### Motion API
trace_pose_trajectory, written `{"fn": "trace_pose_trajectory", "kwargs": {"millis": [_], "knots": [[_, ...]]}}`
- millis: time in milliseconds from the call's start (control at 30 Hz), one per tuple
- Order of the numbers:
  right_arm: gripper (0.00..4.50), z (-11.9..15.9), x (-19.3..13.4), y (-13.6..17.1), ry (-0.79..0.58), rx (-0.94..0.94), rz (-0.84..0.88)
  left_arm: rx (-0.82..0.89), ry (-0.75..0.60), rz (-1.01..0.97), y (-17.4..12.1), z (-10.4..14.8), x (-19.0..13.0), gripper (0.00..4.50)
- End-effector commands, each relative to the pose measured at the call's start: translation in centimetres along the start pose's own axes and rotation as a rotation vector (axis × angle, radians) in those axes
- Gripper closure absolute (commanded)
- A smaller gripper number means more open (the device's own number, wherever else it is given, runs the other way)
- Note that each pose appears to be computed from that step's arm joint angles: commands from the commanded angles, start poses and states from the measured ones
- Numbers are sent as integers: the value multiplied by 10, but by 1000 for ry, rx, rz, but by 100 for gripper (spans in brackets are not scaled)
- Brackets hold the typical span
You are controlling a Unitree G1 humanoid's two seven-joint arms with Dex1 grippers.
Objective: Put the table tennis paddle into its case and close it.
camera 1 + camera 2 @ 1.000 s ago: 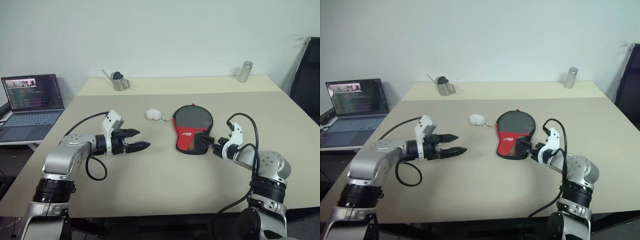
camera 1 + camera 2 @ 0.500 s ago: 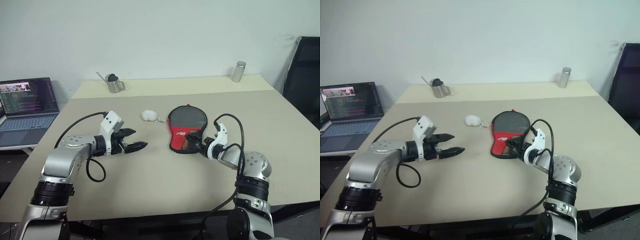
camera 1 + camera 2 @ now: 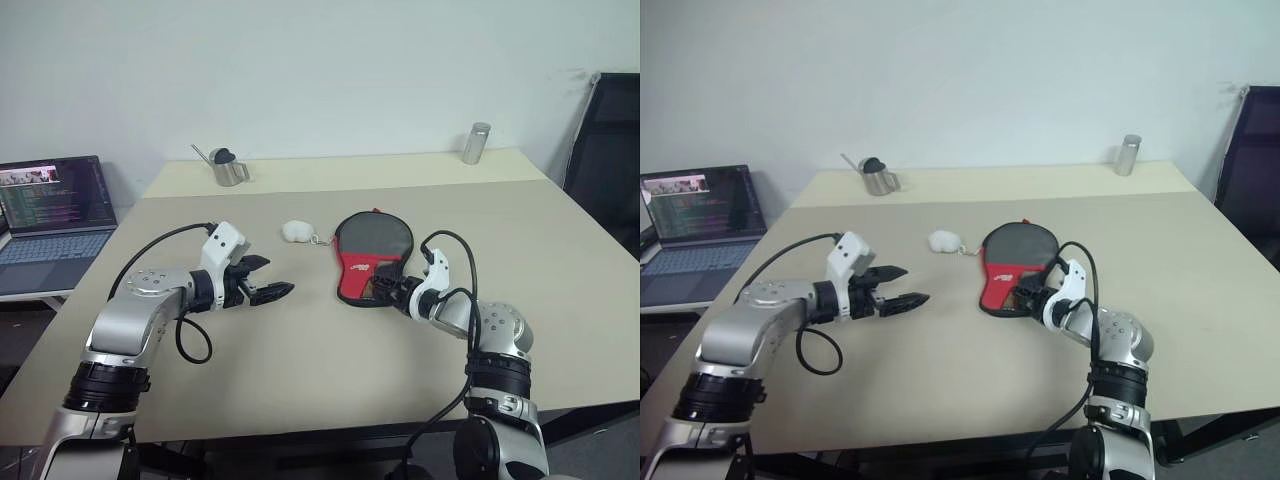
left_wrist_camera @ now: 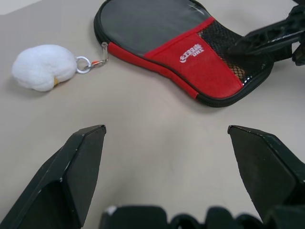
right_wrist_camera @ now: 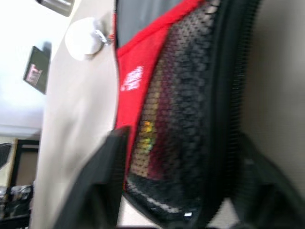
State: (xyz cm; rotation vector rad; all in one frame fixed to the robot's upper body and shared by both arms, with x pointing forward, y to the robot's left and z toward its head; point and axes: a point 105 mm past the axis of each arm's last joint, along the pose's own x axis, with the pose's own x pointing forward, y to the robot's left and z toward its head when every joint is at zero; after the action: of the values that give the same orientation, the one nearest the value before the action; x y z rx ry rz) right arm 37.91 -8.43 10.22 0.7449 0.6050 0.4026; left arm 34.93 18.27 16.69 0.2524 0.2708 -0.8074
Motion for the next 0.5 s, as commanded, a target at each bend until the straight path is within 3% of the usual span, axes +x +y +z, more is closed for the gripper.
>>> {"fn": "trace_pose_trajectory", "kwargs": {"millis": [33,167,500], "knots": [[313,0,-1,5,1,-35,9,46,-31,8,1,13,-1,0],[447,-10,-11,6,68,-103,7,48,-30,8,2,13,1,0],[449,-64,-82,-6,387,-314,164,61,-16,-33,2,11,12,0]]}}
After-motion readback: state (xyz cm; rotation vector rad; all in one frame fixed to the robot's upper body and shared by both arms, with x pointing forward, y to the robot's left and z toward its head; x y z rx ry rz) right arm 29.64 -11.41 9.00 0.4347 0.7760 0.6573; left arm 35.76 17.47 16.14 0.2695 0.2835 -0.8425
